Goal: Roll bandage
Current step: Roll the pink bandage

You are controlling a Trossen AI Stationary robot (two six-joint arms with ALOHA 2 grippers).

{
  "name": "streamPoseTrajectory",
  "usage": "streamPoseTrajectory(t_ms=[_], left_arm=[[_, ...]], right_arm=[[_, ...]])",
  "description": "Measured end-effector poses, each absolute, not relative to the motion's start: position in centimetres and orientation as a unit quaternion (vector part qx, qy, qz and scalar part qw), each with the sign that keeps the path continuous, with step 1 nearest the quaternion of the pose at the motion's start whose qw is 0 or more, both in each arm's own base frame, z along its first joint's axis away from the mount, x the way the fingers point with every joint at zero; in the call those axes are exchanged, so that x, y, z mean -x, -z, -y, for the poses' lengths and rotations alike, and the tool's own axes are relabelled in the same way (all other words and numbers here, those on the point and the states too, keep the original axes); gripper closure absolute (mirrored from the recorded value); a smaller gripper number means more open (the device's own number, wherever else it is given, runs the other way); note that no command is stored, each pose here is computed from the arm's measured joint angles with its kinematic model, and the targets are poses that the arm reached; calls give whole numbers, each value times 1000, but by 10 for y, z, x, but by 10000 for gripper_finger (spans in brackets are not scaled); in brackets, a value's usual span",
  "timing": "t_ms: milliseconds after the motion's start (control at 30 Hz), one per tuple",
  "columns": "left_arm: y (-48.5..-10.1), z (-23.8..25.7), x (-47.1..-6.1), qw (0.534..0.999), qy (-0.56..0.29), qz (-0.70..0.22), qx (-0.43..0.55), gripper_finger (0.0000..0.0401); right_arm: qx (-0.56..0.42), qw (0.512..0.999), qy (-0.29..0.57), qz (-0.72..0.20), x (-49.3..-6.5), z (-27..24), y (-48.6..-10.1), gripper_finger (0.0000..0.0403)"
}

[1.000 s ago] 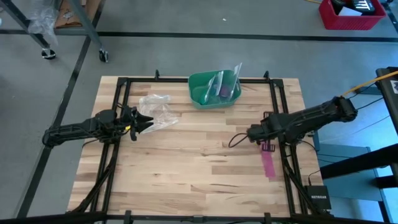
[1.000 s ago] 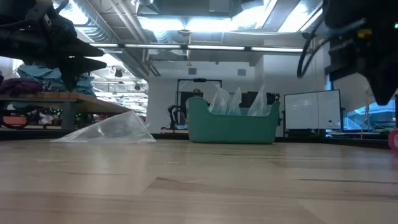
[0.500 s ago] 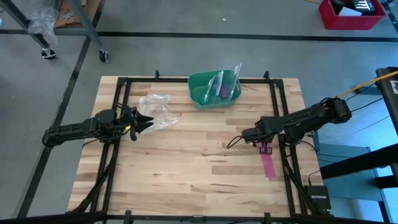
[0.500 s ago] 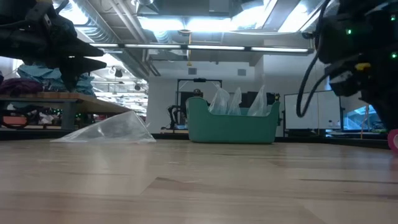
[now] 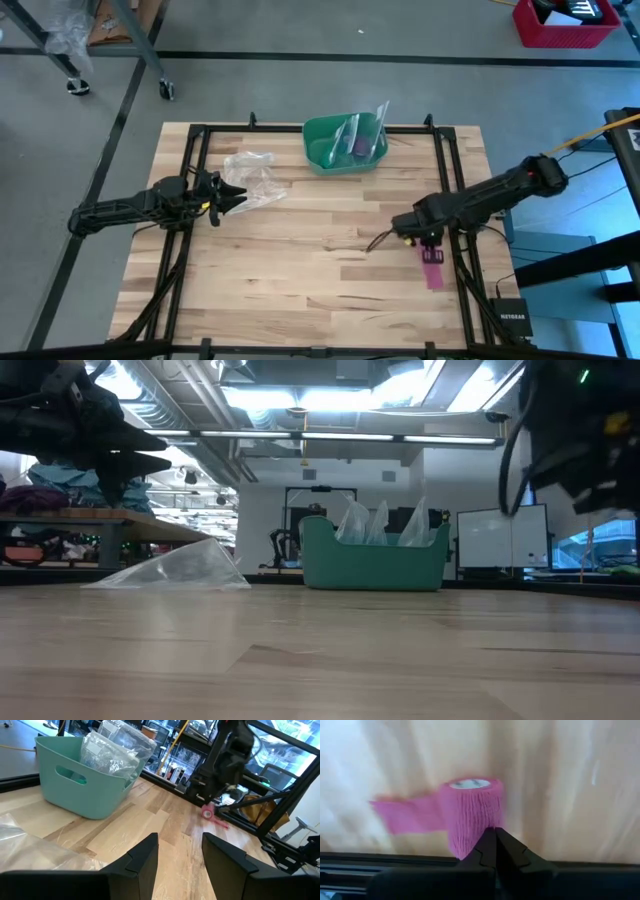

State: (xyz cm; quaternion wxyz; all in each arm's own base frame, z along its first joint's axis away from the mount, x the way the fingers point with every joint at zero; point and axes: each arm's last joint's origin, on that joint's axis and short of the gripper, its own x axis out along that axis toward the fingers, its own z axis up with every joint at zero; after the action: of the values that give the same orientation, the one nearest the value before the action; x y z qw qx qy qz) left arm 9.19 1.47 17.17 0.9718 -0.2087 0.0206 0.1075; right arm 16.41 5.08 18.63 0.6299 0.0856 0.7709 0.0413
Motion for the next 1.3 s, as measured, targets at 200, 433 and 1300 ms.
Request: streamPoseTrajectory(t_ms=[200, 433, 1300], left_arm=[[-172, -15, -92, 972, -108, -21, 209, 258], [-172, -15, -92, 972, -107, -21, 209, 258], [-172, -15, -92, 972, -108, -21, 209, 258]], right_arm=[[-85, 656, -51, -748, -169, -83, -210, 400], [-75, 673, 7, -736, -159, -106, -214, 400], [-67, 644, 92, -756, -158, -39, -168, 400]])
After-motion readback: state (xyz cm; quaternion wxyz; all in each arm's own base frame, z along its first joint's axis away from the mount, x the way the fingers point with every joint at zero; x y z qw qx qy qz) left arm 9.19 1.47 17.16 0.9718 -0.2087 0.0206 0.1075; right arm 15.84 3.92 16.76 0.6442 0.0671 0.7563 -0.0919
